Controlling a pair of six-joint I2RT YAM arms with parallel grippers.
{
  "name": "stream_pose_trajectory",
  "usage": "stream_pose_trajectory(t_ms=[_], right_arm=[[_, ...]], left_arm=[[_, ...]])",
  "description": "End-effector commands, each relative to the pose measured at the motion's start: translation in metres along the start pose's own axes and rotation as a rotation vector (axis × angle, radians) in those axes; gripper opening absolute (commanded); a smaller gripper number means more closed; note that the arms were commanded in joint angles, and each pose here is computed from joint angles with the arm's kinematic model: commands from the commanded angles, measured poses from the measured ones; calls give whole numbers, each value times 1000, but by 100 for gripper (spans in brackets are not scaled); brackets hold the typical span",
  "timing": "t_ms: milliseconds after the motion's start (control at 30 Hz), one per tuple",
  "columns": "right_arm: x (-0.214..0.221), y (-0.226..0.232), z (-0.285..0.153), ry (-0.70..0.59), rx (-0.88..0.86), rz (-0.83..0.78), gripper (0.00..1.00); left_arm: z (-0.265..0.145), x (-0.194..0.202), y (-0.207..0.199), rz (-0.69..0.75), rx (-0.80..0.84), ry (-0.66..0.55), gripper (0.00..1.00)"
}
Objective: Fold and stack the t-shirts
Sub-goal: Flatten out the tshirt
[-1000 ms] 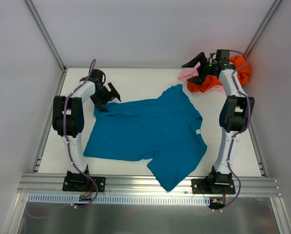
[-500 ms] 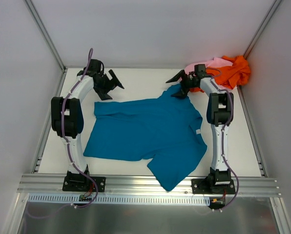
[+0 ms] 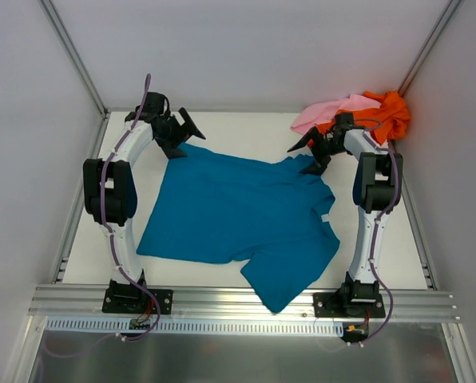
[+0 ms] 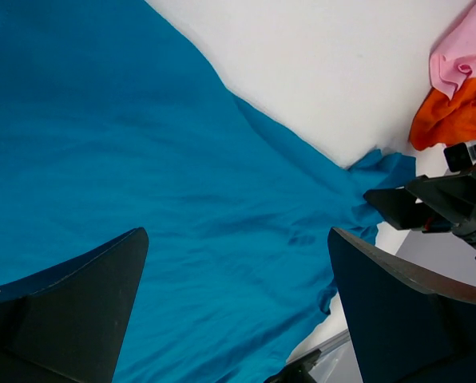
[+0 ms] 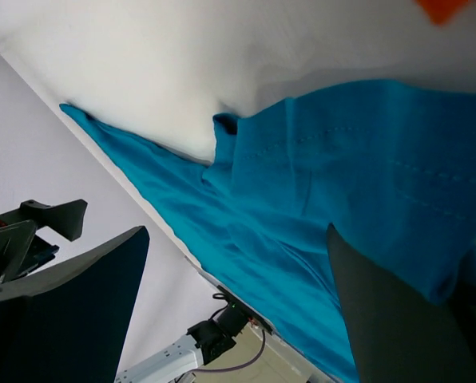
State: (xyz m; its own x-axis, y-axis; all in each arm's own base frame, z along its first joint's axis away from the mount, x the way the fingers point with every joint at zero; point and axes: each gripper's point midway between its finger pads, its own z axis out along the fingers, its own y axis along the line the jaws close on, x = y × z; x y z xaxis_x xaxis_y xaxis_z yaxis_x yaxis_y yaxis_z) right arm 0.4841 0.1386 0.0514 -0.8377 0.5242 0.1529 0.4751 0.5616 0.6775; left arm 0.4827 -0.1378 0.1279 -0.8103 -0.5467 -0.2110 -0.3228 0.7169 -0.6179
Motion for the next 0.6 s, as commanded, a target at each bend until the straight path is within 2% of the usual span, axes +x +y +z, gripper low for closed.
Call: stream_pose_trajectory(t_ms=[0,167,200,267,300,400,567], right_arm=[[9,17,-32,-42,-8,-71,100],[-8,72,-52,-118,-100,-123,100],[-15,103,-64,-157,-146,-176,99],[-23,112,-53,-134,-160,-156,99],[-27,133,-58,-153,-200,-183,100],[-39,147,-40,-147,-271,-159,100],[-32,128,-1,-78,-249,-99,99]], left_arm=[[-3,-4,-16,2,52,4,99],[-4,-4,-17,12,60,9,99],[-4,-5,-18,14,64,7,99],[-5,-4,-19,18,71,9,99],[-5,-5,-19,19,73,8,99],[-9,-6,-22,28,82,1,99],[-14,-7,-19,31,82,-1,99]])
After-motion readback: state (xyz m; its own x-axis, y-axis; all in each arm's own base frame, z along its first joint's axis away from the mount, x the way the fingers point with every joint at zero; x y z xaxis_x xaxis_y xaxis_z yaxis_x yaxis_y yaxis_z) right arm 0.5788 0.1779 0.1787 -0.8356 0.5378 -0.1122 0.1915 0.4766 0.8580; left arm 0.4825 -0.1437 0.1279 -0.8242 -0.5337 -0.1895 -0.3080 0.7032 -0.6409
